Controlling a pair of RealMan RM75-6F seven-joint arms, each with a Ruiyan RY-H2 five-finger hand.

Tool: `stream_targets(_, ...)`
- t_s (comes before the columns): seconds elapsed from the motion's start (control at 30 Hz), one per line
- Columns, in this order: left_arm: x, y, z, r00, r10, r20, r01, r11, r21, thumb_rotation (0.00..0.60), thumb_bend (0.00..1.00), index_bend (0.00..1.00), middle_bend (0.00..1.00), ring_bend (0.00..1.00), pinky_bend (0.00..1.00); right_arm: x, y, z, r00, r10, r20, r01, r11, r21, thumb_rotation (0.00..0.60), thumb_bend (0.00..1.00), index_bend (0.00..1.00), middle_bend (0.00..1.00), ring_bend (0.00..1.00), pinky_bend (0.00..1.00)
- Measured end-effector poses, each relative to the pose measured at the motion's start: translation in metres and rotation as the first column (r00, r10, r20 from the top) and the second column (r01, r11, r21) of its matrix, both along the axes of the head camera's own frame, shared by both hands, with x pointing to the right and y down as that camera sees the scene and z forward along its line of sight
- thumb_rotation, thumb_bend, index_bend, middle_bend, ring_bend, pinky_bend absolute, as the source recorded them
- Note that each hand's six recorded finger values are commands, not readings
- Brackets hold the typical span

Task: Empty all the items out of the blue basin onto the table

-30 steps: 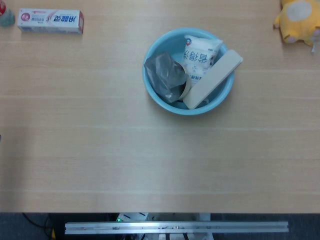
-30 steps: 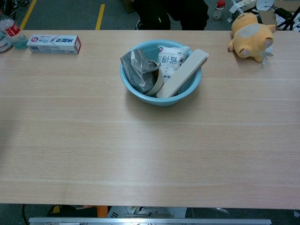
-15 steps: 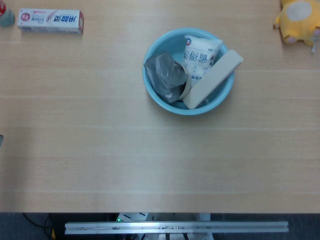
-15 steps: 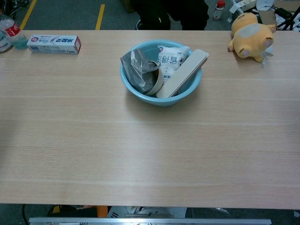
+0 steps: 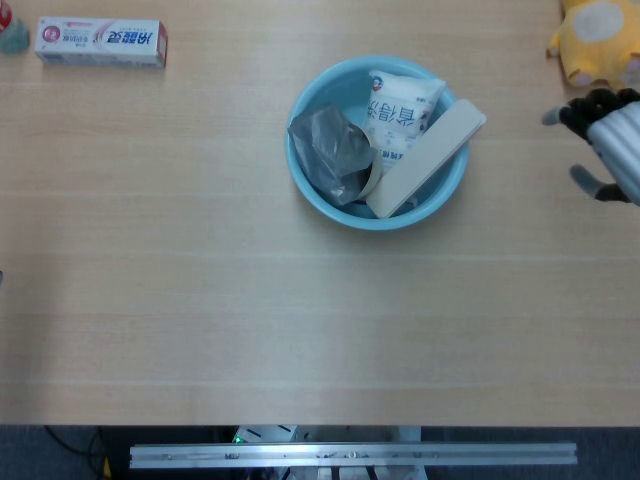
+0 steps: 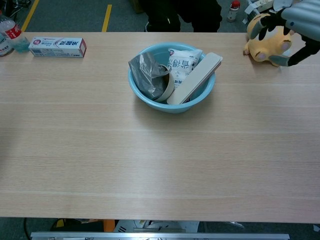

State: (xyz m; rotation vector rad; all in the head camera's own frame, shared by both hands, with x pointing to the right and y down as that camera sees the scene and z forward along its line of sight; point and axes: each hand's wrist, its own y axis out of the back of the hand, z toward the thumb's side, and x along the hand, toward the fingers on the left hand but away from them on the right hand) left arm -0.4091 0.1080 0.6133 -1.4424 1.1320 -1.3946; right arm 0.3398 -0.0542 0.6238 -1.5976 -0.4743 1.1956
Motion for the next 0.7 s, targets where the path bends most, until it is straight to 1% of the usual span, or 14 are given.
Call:
stream_targets(0.13, -0.006, 0.002, 0.000, 1.000, -0.020, 0.002, 0.020, 1.000, -0.002, 0.600, 0.22, 0.30, 0.29, 0.25, 0.22, -0.020, -0.017, 0.019, 0.999, -0.034, -0.038, 0.033, 0.999, -0.022, 0.600, 0.29, 0.27, 0.35, 0.27, 0.38)
stream_targets(0.27, -0.009, 0.004, 0.000, 1.000, -0.027, 0.012, 0.028, 1.000, -0.005, 0.600, 0.22, 0.30, 0.29, 0.25, 0.23, -0.034, -0.034, 0.037, 0.997, -0.042, -0.069, 0.040, 0.999, -0.031, 0.600, 0.20, 0.27, 0.34, 0.26, 0.38)
stream_targets(0.4, -0.011, 0.003, 0.000, 0.999, -0.034, 0.009, 0.034, 0.999, -0.007, 0.600, 0.22, 0.30, 0.29, 0.25, 0.23, -0.047, -0.047, 0.055, 0.995, -0.043, -0.093, 0.039, 0.998, -0.040, 0.600, 0.14, 0.25, 0.33, 0.25, 0.38)
stream_targets(0.53, -0.012, 0.003, -0.001, 0.999, -0.038, 0.009, 0.038, 0.999, -0.005, 0.600, 0.22, 0.30, 0.29, 0.25, 0.22, -0.058, -0.056, 0.071, 0.992, -0.044, -0.114, 0.038, 0.998, -0.054, 0.600, 0.12, 0.25, 0.33, 0.25, 0.38)
stream_targets(0.7, -0.012, 0.003, 0.001, 0.999, -0.043, 0.009, 0.044, 0.999, -0.009, 0.600, 0.22, 0.30, 0.29, 0.25, 0.23, -0.066, -0.061, 0.085, 0.989, -0.045, -0.138, 0.038, 0.998, -0.057, 0.600, 0.11, 0.25, 0.33, 0.25, 0.38)
